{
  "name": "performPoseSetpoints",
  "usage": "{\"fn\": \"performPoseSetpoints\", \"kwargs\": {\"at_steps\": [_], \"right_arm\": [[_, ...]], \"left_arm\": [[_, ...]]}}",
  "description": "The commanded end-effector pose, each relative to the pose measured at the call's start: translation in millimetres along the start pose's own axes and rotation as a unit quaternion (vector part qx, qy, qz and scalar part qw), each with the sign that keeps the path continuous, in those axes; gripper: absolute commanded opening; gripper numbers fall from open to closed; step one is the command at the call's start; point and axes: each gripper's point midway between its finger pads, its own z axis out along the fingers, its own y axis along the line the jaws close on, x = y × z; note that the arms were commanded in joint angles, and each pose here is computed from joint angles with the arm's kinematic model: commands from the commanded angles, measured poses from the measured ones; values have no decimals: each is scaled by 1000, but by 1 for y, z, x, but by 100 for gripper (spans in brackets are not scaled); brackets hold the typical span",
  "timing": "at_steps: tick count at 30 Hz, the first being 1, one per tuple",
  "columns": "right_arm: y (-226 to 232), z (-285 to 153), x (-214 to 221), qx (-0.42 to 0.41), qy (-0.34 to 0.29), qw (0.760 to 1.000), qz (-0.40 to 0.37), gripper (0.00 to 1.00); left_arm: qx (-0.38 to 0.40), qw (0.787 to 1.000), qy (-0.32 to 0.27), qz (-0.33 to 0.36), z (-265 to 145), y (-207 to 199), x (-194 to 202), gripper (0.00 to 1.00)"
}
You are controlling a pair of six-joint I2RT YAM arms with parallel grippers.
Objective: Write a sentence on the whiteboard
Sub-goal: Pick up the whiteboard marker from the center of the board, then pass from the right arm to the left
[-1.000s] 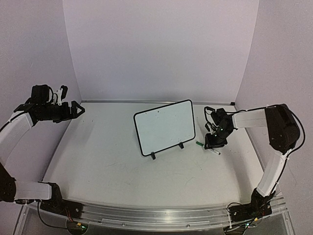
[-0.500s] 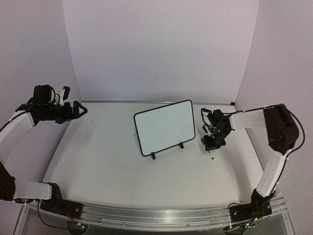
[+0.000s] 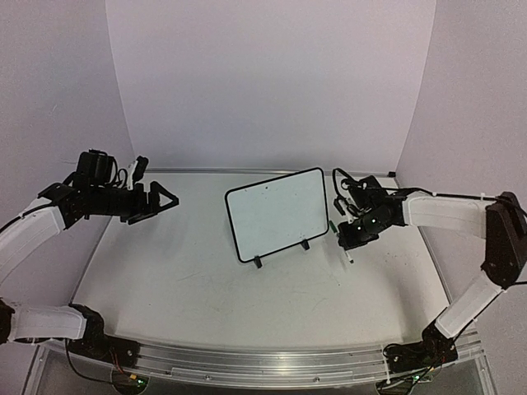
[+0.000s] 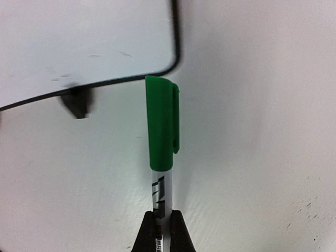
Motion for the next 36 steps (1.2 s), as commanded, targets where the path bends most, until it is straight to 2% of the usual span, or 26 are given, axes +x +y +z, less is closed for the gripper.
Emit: {"fn": "performPoseSetpoints", "kwargs": {"at_steps": [1,7,12,15,20,27,32,36], "right_arm": [[83,-60,-11,-111,-60,989,-72,0],[172,-117,-14,-283,-73,948,-124,0],[216,-144,-16,-340,-81,921,-170,0],[231,-150,-16,-346,-86,914,-191,0],[247,-145,-18,-306,-105,918,-231,0],[246,-136,-29,-178,-160,928,-287,0],[248,-137,-34,-102,-192,920,-325,0],[250,-133,-36,-78,-196,916,-341,0]], "left_arm": [[88,996,12,18,3,-63,4,98],[197,974,63,92,17,-133,32,99],[256,952,114,122,36,-178,61,99],[298,941,124,107,43,-199,67,100],[308,941,130,52,56,-205,63,100],[240,960,146,-4,79,-183,66,98],[214,964,158,-20,89,-172,73,87],[218,963,157,-27,90,-173,73,73]]}}
